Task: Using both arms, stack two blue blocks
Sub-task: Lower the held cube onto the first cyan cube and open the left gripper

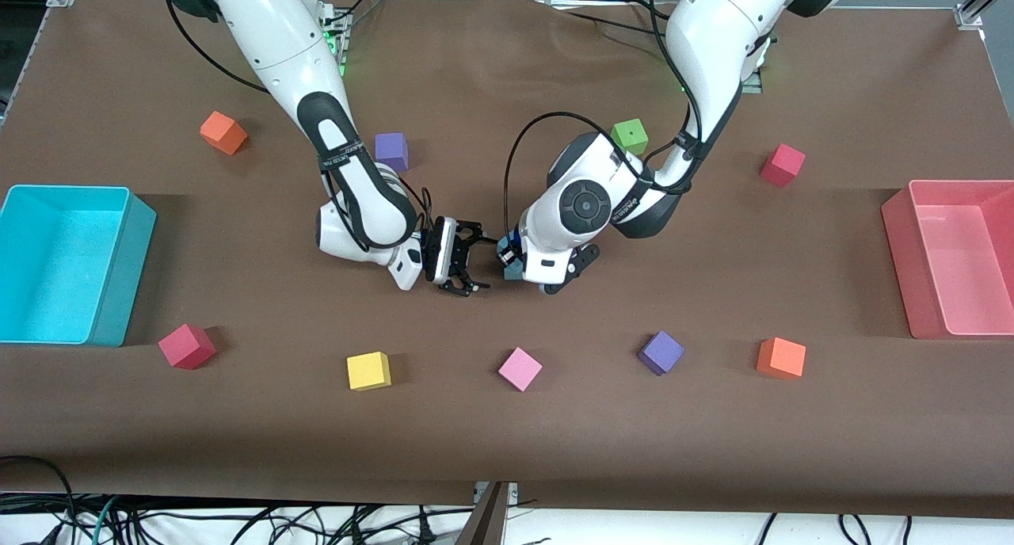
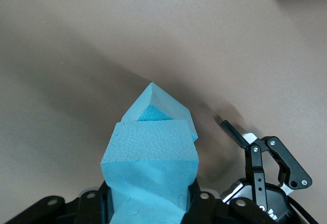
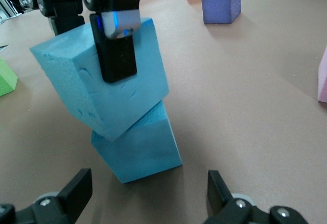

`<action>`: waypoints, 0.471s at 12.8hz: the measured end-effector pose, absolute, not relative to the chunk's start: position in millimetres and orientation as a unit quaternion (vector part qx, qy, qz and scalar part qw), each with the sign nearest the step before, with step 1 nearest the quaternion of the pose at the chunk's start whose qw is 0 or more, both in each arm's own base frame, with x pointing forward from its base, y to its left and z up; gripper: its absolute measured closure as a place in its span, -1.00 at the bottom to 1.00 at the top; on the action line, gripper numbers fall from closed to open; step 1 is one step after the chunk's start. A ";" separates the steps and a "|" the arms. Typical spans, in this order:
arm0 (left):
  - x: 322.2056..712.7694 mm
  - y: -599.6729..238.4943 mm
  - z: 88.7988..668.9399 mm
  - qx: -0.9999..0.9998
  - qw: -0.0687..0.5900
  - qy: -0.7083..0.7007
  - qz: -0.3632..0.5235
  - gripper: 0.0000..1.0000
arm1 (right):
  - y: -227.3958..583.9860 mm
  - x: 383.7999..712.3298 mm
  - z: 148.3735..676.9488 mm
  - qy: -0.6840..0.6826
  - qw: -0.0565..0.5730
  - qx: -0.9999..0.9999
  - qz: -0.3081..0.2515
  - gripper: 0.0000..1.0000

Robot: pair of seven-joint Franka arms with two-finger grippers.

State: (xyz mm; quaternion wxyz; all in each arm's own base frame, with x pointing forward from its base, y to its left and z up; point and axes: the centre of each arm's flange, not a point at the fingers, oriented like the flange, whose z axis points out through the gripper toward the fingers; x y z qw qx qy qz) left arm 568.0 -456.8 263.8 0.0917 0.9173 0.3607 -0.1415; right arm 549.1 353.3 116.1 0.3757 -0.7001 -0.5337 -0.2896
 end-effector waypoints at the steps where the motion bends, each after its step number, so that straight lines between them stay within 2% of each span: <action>1: 567.9 -456.9 263.1 0.917 0.091 0.361 -0.142 -0.08 | 353.3 549.1 116.1 -0.534 0.376 -0.700 -0.290 -1.00; 2: 568.0 -456.7 262.8 0.917 0.091 0.361 -0.142 -0.14 | 353.3 549.1 116.1 -0.534 0.376 -0.700 -0.290 -1.00; 6: 570.4 -455.8 265.1 0.917 0.093 0.362 -0.140 -0.93 | 353.3 549.0 115.8 -0.534 0.376 -0.700 -0.290 -1.00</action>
